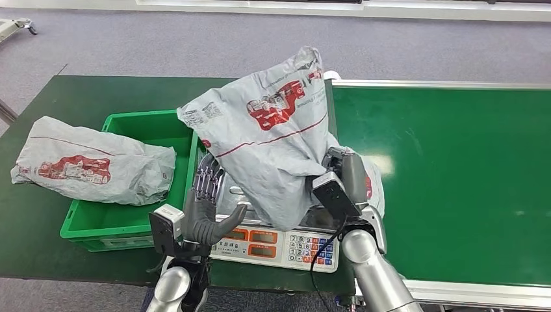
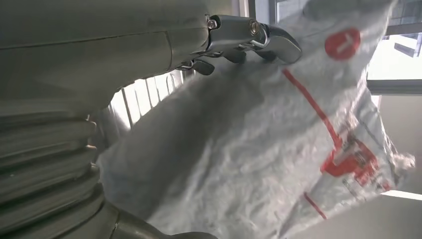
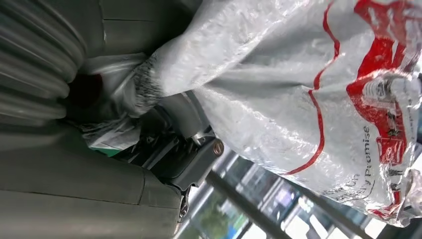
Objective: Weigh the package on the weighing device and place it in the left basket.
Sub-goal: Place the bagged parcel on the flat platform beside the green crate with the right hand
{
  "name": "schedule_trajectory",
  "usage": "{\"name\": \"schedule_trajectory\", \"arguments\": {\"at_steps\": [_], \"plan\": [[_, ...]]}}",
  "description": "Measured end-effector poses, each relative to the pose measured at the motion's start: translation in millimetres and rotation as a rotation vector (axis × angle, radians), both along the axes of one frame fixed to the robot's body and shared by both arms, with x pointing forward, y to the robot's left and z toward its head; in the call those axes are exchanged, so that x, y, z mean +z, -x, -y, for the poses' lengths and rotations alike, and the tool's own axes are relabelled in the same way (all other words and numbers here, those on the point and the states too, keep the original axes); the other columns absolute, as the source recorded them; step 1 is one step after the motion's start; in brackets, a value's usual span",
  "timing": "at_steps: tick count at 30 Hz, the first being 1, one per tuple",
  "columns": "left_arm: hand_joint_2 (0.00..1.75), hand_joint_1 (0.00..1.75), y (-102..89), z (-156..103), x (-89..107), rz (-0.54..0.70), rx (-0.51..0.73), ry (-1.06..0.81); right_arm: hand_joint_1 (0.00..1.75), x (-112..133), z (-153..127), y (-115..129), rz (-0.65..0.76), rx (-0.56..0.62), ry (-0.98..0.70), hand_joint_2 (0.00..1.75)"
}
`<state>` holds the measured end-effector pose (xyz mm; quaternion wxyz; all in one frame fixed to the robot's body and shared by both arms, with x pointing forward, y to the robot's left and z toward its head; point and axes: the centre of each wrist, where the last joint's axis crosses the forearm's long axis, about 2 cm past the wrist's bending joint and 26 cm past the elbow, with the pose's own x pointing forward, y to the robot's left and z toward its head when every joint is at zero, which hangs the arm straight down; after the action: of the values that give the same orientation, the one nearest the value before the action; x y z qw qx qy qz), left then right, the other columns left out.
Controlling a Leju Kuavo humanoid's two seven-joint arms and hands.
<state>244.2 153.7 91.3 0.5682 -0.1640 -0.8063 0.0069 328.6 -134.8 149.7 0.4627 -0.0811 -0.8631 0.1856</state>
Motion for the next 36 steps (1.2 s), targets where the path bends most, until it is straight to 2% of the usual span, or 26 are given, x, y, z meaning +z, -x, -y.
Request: {"name": "schedule_trajectory", "arguments": {"at_steps": [4, 10, 16, 21, 25, 29, 32, 36], "plan": [[1.75, 0.00, -0.8, -1.4, 2.0, 0.007, 0.041, -0.059, 0.00, -6.8, -13.9, 10.7, -0.043, 0.044, -0.038, 1.75], [1.75, 0.00, -2.6, -6.4, 12.5, 0.045, 0.138, -0.220, 0.00, -18.2, -17.8, 28.1, -0.152, 0.109, -0.161, 1.75], [1.75, 0.00, -5.7, -13.0, 23.1, 0.100, 0.254, -0.452, 0.00, -34.8, -4.1, 48.6, -0.323, 0.262, -0.449, 1.75], [1.75, 0.00, -18.5, -14.1, 29.6, 0.126, 0.263, -0.618, 0.00, -51.0, 12.9, 56.8, -0.370, 0.352, -0.589, 1.75], [1.75, 0.00, -29.9, -10.0, 25.1, 0.053, 0.141, -0.655, 0.00, -59.3, 21.1, 56.2, -0.391, 0.387, -0.631, 1.75], [1.75, 0.00, -38.8, -4.6, 15.7, 0.117, 0.064, -0.873, 0.00, -64.8, 25.5, 56.0, -0.409, 0.419, -0.654, 1.75], [1.75, 0.00, -44.7, -1.0, 2.4, 0.149, -0.108, -1.019, 0.00, -65.2, 26.5, 55.3, -0.417, 0.469, -0.675, 1.75], [1.75, 0.00, -59.3, -8.8, -20.5, 0.122, -0.413, -1.115, 0.00, -63.7, 28.4, 53.2, -0.386, 0.534, -0.723, 1.75]]}}
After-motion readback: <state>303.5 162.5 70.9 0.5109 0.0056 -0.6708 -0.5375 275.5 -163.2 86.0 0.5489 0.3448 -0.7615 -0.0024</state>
